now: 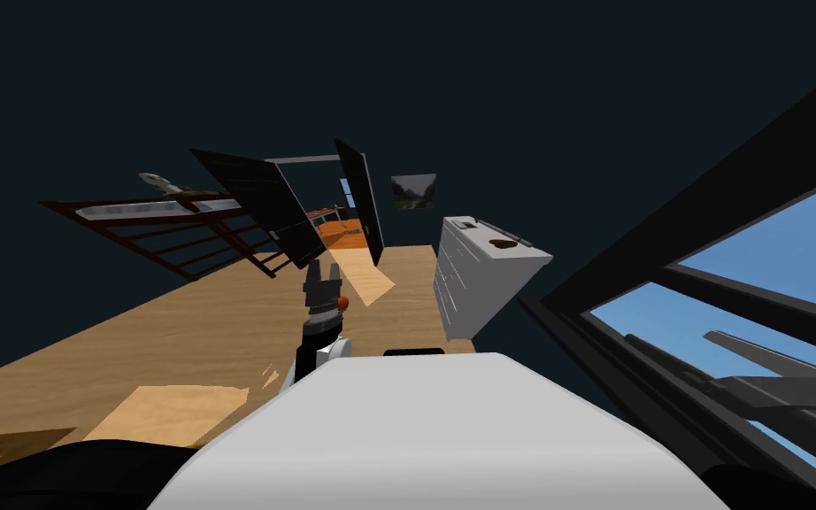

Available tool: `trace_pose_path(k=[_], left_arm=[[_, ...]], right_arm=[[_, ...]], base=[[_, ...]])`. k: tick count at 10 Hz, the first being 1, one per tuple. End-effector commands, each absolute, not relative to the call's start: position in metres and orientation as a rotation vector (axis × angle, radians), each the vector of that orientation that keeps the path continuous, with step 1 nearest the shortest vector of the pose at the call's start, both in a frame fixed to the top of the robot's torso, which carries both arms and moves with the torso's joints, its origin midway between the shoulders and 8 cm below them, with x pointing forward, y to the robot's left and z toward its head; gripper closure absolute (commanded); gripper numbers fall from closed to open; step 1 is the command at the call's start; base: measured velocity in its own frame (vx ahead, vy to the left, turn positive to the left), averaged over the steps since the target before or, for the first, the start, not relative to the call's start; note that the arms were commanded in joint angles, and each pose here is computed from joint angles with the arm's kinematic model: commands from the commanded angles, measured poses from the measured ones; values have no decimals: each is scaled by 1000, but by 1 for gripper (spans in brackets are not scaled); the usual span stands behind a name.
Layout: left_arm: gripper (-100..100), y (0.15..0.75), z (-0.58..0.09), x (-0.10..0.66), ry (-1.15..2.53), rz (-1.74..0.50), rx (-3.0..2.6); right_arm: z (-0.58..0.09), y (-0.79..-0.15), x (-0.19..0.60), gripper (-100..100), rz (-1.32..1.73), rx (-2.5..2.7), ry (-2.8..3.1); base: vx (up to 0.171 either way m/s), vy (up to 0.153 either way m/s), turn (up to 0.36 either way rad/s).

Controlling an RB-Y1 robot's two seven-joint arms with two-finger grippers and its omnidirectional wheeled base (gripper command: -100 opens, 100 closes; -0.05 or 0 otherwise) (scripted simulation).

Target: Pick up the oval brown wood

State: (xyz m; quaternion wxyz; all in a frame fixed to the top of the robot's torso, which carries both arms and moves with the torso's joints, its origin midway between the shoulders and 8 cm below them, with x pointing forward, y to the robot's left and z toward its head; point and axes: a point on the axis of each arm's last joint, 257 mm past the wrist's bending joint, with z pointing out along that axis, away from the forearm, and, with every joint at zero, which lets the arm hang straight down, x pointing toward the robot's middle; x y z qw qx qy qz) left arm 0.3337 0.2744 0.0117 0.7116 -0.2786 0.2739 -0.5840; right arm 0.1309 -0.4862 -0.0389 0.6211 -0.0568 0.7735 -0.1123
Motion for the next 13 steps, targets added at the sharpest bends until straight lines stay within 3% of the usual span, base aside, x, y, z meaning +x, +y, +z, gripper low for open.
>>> trace_pose_path(k=[1,13], left_arm=[[0,274,12,334,607,-1295,-618],[0,274,12,334,608,-1295,-618]], right_arm=[[-33,-491,124,-100,-305,-186,1814],[-11,-504,97,-100,-502,-817,2105]], base=[[74,19,-9],[115,-3,2]])
